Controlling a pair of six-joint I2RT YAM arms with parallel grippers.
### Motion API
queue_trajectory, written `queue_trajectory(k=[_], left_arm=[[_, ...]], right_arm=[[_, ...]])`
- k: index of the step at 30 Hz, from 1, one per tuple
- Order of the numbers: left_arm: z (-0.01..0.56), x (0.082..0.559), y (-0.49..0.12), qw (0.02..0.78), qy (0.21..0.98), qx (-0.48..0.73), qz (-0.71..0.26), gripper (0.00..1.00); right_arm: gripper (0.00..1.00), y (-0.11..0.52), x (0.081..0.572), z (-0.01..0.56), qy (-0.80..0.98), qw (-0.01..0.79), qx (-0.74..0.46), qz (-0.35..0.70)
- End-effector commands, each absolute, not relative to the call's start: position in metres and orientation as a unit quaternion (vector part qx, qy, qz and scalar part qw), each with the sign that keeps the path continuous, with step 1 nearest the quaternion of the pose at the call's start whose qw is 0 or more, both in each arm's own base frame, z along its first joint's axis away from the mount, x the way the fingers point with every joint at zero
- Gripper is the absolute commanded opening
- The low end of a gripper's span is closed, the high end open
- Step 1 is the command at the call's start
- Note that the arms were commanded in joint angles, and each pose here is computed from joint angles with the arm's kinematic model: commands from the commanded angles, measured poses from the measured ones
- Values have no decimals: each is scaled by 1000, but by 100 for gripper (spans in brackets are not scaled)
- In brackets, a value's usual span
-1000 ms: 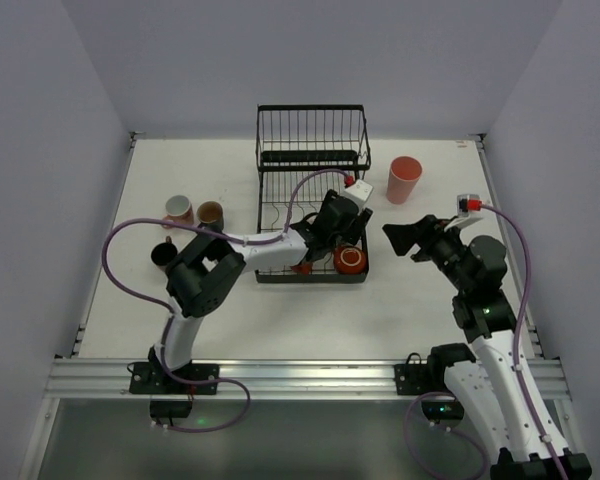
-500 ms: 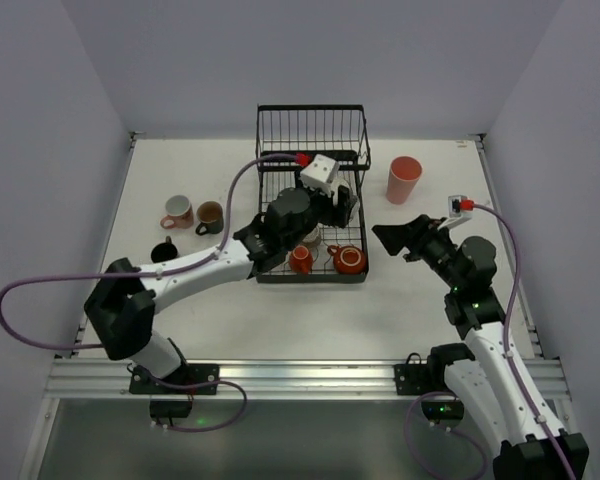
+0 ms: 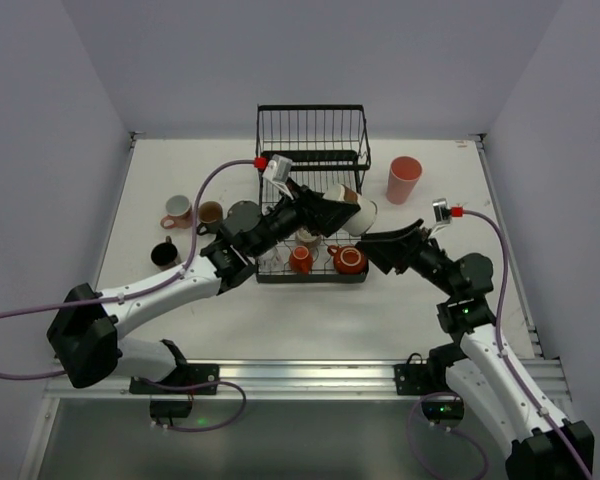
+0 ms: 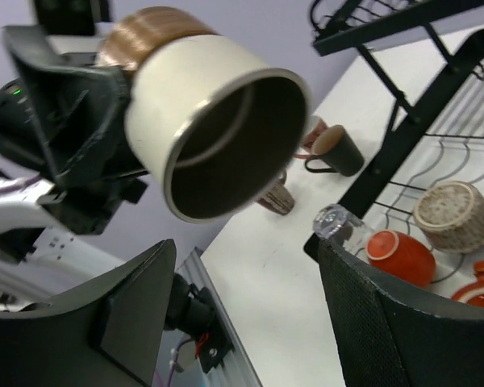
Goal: Unload the cups from the dish rack
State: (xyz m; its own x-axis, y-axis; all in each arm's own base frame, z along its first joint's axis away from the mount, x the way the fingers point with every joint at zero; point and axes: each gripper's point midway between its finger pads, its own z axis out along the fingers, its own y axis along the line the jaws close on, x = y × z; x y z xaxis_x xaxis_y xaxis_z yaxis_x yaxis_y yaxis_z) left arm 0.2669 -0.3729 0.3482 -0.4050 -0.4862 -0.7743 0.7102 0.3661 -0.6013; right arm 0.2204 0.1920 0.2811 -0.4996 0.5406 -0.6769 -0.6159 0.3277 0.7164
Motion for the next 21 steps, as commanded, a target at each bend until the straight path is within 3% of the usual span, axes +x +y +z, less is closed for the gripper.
queue_trajectory(k=[1,11,15,16,17,19,20,21], left_arm=[[390,240,-371,490,573,70,-654,28],[379,221,-382,411,563,65,-714,26],[376,221,-383,408,566,64,-714,27],[375,221,-382,411,566,64,-712,30],[372,222,-382,411,571,63,-708,40],[373,221,-382,414,571,69,-705,52],[372,221,-382,415,572,70,-704,64],[372,221,-381,418,573,73,-701,72]], right_arm=[[73,198,195,330,582,543,-102,597],[70,204,193,359,557,554,-125,606],[44,207,203,365,557,552,-116,609],[32,207,203,369,549,556,-118,613],[28,207,203,371,547,556,-117,615],[21,209,207,371,551,551,-111,617],[7,209,208,371,551,552,-109,616],[0,208,210,371,551,554,-104,615]])
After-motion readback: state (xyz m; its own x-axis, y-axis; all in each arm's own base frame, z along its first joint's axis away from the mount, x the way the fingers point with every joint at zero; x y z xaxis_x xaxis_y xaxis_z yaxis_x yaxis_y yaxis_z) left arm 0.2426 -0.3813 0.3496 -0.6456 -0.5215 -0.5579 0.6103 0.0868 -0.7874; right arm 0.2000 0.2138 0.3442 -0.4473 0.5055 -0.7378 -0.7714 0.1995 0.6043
